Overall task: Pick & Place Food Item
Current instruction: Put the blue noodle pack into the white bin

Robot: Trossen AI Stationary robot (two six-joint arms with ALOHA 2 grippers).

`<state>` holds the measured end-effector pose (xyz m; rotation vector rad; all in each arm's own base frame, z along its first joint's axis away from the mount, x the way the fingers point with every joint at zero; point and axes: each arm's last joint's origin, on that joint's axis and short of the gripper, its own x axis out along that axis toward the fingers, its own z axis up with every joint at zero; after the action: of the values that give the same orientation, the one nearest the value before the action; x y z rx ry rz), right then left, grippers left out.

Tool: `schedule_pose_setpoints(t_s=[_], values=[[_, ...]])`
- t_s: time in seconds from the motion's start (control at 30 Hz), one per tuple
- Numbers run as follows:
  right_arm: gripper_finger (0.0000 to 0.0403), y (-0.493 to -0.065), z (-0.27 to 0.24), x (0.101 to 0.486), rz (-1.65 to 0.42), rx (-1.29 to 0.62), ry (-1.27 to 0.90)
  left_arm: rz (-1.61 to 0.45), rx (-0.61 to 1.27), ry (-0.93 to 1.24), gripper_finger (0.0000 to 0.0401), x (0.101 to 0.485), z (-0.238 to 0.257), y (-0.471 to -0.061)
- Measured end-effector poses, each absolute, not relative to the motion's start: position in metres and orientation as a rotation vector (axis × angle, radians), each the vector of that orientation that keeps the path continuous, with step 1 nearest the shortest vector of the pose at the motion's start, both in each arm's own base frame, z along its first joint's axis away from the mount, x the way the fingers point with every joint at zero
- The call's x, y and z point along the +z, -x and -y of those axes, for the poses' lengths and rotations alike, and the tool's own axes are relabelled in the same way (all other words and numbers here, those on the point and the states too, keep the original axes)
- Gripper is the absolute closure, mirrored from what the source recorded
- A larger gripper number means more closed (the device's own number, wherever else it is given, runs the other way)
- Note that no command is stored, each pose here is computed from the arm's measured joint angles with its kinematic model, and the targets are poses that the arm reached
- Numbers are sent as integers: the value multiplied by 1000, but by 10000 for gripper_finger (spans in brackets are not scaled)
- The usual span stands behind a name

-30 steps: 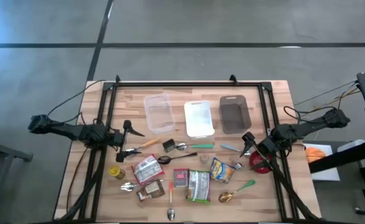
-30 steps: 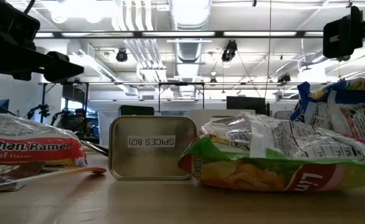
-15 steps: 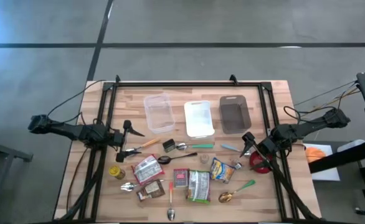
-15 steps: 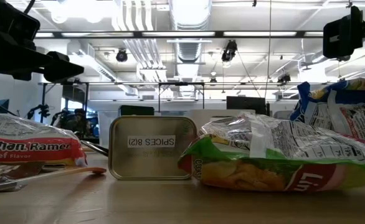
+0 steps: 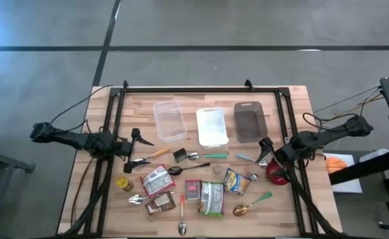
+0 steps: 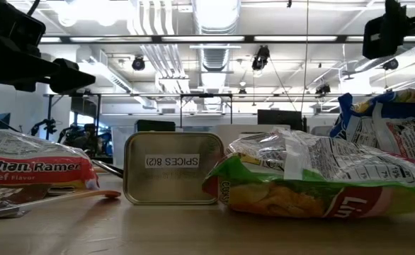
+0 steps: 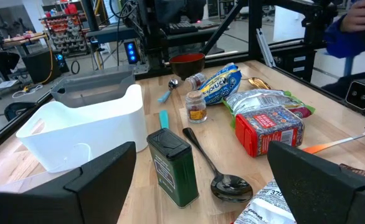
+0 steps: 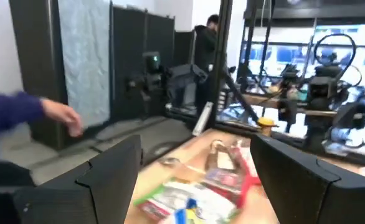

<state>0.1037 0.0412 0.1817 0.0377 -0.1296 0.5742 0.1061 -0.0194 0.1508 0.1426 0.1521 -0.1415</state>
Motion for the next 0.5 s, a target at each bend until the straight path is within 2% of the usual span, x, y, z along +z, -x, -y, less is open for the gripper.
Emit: schedule_pose_setpoints(t_s=[0.13, 0.37, 0.5], values=[[103, -104, -41, 184, 94, 581, -230, -152, -142, -143, 38, 151, 19, -106], [103, -104, -40, 187, 149, 558, -163, -152, -142, -143, 38, 151, 19, -106], [103, -106, -40, 184, 113, 525, -211, -152, -141, -143, 38, 151, 19, -106]])
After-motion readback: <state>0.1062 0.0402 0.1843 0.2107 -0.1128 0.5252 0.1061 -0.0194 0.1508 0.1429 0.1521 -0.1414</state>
